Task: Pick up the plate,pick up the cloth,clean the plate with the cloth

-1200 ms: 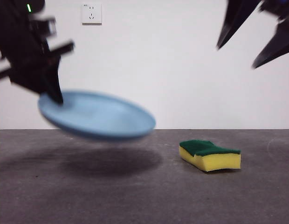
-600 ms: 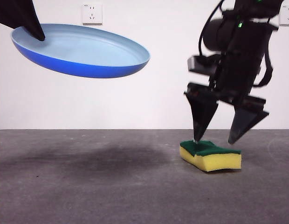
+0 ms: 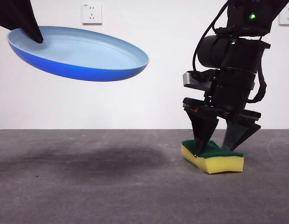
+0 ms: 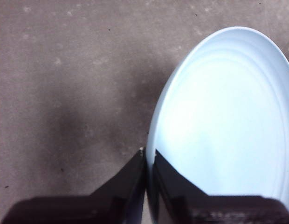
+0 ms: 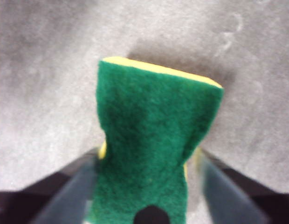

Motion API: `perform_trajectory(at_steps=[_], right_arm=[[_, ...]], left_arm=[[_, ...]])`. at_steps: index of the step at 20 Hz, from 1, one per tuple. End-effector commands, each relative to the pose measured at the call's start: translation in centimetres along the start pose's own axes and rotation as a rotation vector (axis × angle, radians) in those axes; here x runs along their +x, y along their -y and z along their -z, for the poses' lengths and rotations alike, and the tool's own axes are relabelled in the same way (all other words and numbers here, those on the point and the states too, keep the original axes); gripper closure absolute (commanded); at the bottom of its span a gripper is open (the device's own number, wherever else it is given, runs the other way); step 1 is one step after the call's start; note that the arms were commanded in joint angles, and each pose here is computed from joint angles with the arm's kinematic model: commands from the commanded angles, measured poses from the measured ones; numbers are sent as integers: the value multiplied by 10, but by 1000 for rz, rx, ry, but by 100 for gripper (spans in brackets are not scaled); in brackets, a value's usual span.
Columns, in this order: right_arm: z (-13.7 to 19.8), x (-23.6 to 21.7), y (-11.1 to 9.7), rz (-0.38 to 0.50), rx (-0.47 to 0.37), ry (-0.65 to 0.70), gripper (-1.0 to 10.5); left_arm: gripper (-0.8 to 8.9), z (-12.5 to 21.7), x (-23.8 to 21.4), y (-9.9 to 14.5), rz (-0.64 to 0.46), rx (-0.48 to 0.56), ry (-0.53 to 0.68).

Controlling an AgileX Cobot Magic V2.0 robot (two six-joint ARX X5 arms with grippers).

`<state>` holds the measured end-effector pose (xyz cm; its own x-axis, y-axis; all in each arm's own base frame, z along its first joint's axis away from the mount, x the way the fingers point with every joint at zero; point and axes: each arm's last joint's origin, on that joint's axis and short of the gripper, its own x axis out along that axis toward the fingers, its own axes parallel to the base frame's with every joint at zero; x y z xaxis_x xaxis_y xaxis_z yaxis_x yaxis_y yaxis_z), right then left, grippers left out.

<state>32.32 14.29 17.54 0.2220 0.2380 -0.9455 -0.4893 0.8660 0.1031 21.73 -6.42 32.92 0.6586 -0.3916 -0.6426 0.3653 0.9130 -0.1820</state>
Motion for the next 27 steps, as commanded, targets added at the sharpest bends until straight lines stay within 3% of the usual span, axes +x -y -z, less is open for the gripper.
perform_trajectory(at_steps=[1, 3, 9, 12, 18, 22, 24, 27], right_arm=[[0, 3, 0, 0, -9, -8, 813], [1, 4, 0, -1, -8, -18, 920], [6, 24, 1, -9, -3, -103, 963], [4, 18, -7, -13, -17, -84, 963], [3, -75, -48, -44, -58, 198, 963], [14, -139, -81, -134, -100, 446, 963], [17, -151, -96, -166, -143, 506, 964], [14, -142, -108, -181, -171, 490, 963]], left_arm=[[822, 0, 0, 1, 2, 10, -2], [822, 1, 0, 0, 2, 7, -14], [822, 5, 0, 0, 0, 2, -54], [822, 6, 0, 0, -1, 2, -56], [822, 4, 18, -2, -62, 6, -82], [822, 7, 44, 5, -41, 9, -163], [822, 6, 49, 19, -1, 24, -152], [822, 6, 50, 42, 63, 43, -131]])
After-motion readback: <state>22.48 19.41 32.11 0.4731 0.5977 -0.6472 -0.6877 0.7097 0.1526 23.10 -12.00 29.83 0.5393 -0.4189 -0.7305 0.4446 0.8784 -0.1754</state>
